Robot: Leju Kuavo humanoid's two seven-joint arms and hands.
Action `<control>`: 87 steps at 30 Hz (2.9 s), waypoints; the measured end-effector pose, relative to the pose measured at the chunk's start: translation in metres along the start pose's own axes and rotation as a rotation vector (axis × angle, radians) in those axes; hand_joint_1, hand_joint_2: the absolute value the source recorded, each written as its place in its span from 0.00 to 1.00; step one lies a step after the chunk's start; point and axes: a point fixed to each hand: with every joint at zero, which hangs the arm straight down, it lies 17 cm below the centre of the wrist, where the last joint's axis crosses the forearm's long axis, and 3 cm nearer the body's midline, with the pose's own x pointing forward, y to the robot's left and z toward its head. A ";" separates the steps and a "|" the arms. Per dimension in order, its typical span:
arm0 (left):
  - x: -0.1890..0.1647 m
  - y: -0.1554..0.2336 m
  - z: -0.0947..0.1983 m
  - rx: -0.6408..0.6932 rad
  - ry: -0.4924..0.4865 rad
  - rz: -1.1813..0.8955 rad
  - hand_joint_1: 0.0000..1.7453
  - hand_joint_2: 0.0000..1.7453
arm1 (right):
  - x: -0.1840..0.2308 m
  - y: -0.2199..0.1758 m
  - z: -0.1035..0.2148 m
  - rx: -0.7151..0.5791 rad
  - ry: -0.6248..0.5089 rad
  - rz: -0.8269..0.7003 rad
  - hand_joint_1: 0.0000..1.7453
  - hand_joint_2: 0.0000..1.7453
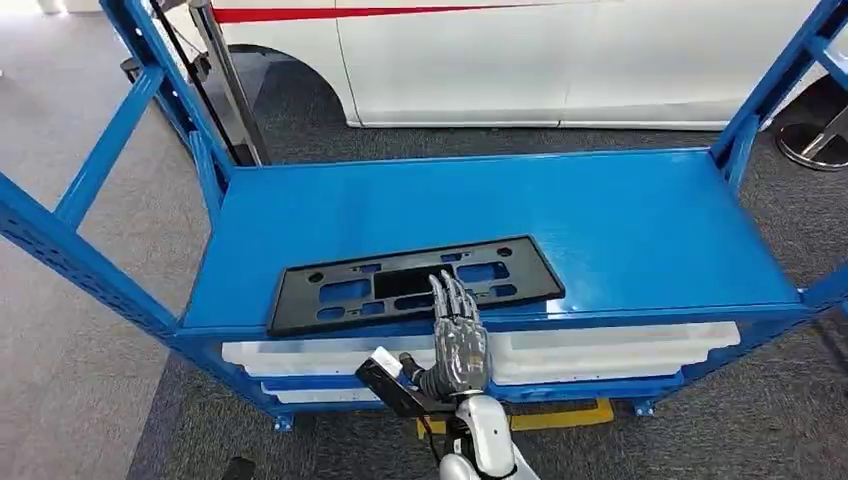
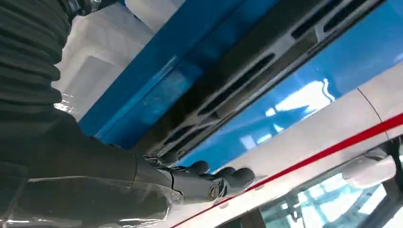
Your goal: Take the parts from the cabinet and place them on the table.
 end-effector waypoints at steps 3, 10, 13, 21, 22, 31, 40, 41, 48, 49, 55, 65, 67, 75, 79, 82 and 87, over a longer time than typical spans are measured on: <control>-0.003 0.000 0.001 -0.001 0.005 0.003 0.00 0.00 | -0.004 0.008 0.004 0.023 0.011 0.004 0.00 1.00; 0.000 -0.003 0.000 -0.023 0.004 0.010 0.00 0.00 | -0.004 0.005 -0.008 0.019 0.015 0.007 0.00 1.00; -0.001 -0.006 0.001 -0.031 0.005 0.008 0.00 0.00 | -0.006 -0.004 -0.019 0.003 0.021 0.005 0.00 1.00; -0.001 -0.007 0.001 -0.040 0.006 -0.013 0.00 0.00 | -0.017 -0.013 -0.035 -0.003 0.030 0.033 0.00 1.00; -0.001 -0.008 0.001 -0.041 0.005 -0.015 0.00 0.00 | -0.017 -0.015 -0.038 -0.007 0.028 0.035 0.00 1.00; 0.002 -0.010 0.000 -0.050 0.004 -0.036 0.00 0.00 | -0.020 -0.012 -0.050 0.033 0.026 0.127 0.00 1.00; 0.003 -0.010 0.000 -0.051 0.003 -0.048 0.00 0.00 | -0.027 0.002 -0.045 0.085 0.029 0.188 0.00 1.00; 0.001 -0.010 0.000 -0.052 0.006 -0.048 0.00 0.00 | -0.028 0.003 -0.045 0.088 0.030 0.188 0.00 1.00; 0.003 -0.011 0.000 -0.053 0.004 -0.046 0.00 0.00 | -0.032 0.006 -0.044 0.099 0.033 0.201 0.00 1.00; 0.002 -0.011 0.000 -0.053 0.004 -0.047 0.00 0.00 | -0.035 0.009 -0.042 0.112 0.034 0.213 0.00 1.00; 0.006 -0.013 -0.001 -0.056 0.001 -0.079 0.00 0.00 | -0.046 0.017 -0.043 0.177 0.022 0.352 0.00 1.00; 0.009 -0.016 -0.003 -0.073 0.000 -0.109 0.00 0.00 | -0.082 0.029 -0.031 0.254 0.066 0.458 1.00 1.00; 0.010 -0.016 -0.003 -0.074 -0.002 -0.112 0.00 0.00 | -0.086 0.030 -0.029 0.260 0.074 0.460 1.00 1.00; 0.017 -0.016 -0.006 -0.076 -0.011 -0.119 0.00 0.00 | -0.106 0.028 -0.024 0.272 0.101 0.483 1.00 1.00; 0.017 -0.017 -0.005 -0.079 -0.011 -0.124 0.00 0.00 | -0.112 0.029 -0.021 0.279 0.110 0.487 1.00 1.00; 0.017 -0.017 -0.005 -0.080 -0.011 -0.125 0.00 0.00 | -0.114 0.028 -0.021 0.279 0.112 0.486 1.00 1.00; 0.019 -0.019 -0.006 -0.081 -0.014 -0.121 0.00 0.00 | -0.114 0.026 -0.021 0.265 0.112 0.474 1.00 1.00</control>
